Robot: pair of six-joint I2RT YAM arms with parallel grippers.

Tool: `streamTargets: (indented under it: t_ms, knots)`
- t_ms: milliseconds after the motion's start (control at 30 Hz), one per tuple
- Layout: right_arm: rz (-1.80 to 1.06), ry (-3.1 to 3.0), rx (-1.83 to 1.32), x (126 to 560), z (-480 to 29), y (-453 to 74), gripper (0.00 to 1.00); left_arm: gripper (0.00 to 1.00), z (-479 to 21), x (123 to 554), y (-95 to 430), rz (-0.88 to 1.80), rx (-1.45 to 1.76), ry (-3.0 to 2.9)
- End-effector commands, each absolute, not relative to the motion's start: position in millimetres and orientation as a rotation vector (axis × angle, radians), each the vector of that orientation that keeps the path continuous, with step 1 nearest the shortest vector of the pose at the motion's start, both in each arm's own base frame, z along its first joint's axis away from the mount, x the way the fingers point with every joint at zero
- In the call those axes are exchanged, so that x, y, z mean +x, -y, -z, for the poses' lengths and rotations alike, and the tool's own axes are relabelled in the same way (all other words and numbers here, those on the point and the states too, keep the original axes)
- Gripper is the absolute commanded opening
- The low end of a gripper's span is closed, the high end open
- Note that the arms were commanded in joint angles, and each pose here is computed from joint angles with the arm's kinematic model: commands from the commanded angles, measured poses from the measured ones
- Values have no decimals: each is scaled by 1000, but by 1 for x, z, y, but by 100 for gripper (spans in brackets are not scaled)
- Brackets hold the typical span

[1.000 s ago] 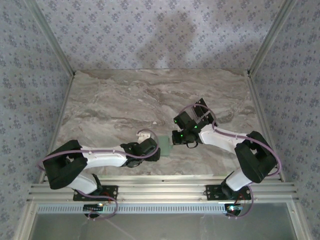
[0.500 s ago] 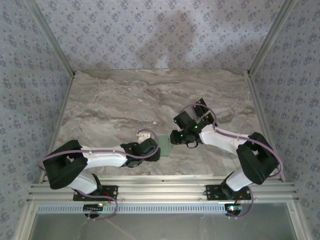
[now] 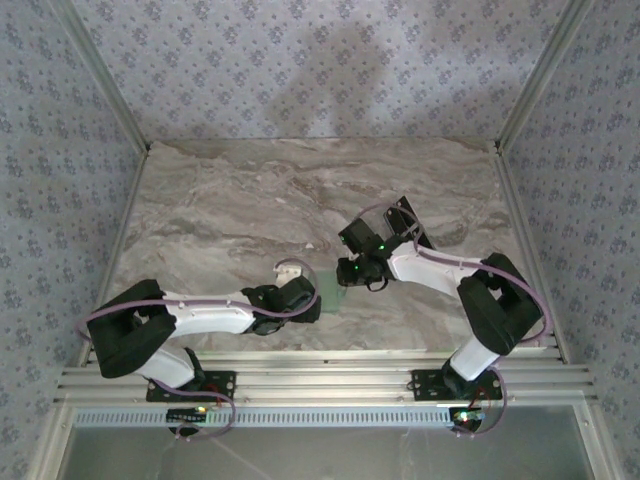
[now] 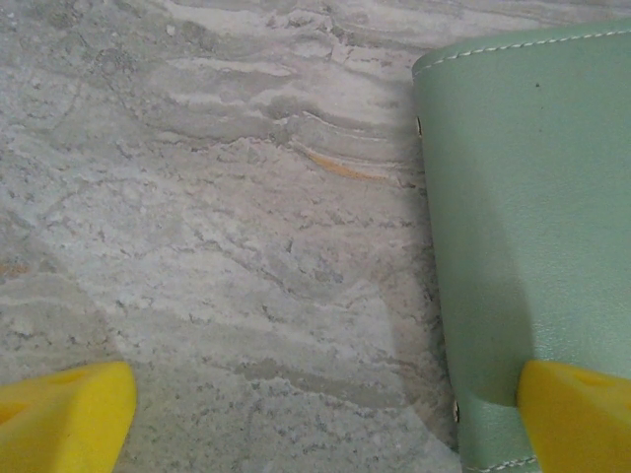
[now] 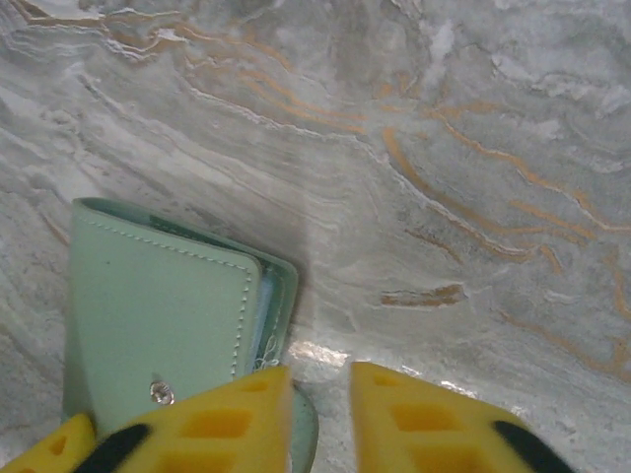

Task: Put the credit cards into the card holder

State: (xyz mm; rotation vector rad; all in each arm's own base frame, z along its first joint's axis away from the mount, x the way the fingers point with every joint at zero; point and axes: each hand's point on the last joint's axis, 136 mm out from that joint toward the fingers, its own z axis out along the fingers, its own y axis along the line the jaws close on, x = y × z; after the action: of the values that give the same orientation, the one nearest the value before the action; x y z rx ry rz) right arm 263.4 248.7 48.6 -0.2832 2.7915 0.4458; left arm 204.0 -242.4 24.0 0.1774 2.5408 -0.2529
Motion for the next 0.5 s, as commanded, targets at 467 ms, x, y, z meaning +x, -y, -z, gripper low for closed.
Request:
streamTargets:
  t_ms: [467]
  knots:
    - [-441, -2780, -311, 258, -57, -248, 0, 100, -12, 200, 247, 257, 218, -2569]
